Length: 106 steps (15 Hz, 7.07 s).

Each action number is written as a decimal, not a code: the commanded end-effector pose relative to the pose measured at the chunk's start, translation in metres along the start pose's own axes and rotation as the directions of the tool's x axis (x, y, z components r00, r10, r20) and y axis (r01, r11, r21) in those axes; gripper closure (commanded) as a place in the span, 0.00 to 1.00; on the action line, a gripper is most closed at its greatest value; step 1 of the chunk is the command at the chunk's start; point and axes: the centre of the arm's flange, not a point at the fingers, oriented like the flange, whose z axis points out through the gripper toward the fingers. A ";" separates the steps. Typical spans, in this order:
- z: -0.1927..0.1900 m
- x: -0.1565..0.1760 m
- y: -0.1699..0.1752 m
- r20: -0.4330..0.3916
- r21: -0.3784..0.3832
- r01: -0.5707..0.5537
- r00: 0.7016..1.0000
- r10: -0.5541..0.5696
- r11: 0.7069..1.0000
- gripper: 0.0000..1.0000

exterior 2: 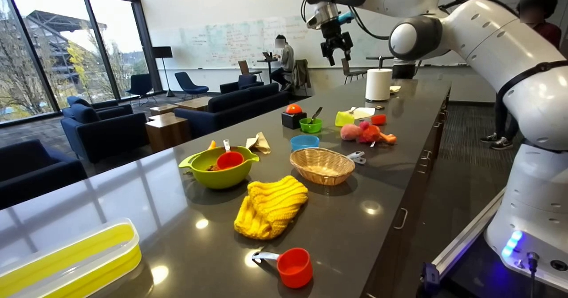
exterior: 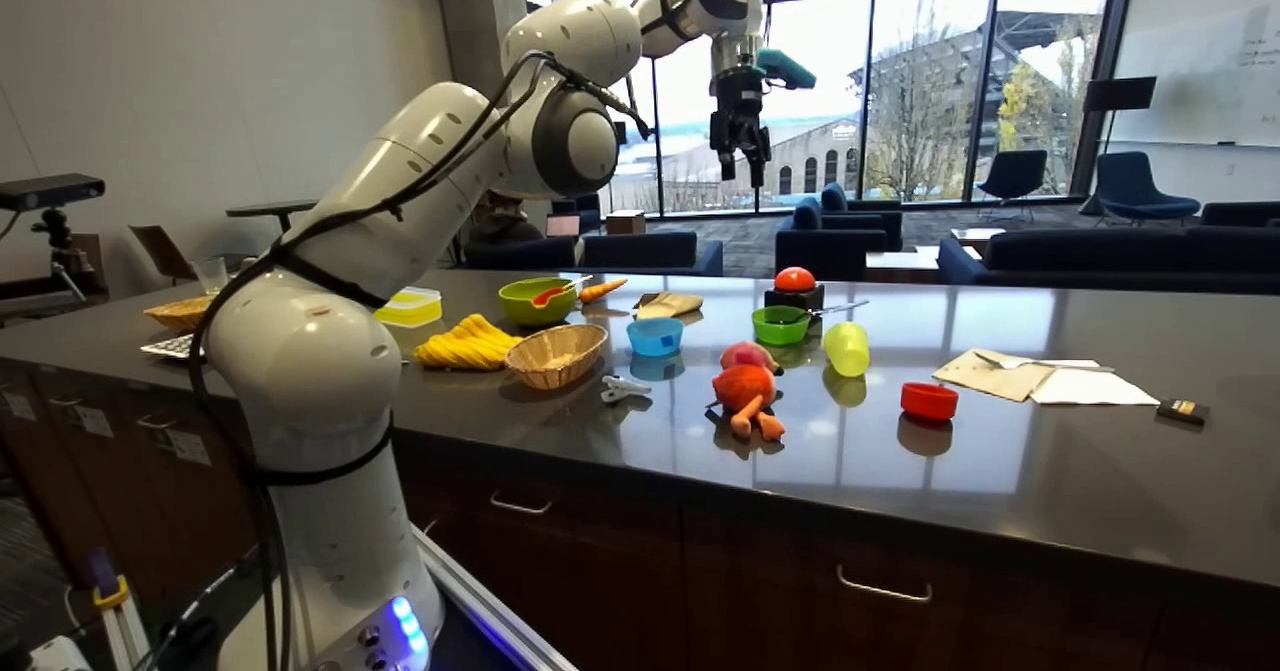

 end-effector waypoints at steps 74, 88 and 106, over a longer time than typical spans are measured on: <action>-0.111 0.176 -0.169 0.123 -0.874 -0.058 -0.987 -0.106 -0.483 0.00; -0.063 0.174 -0.138 -0.342 -0.627 0.630 -0.751 -0.565 -0.458 0.00; 0.043 0.078 -0.086 -0.799 0.001 0.999 0.027 -0.601 0.043 0.00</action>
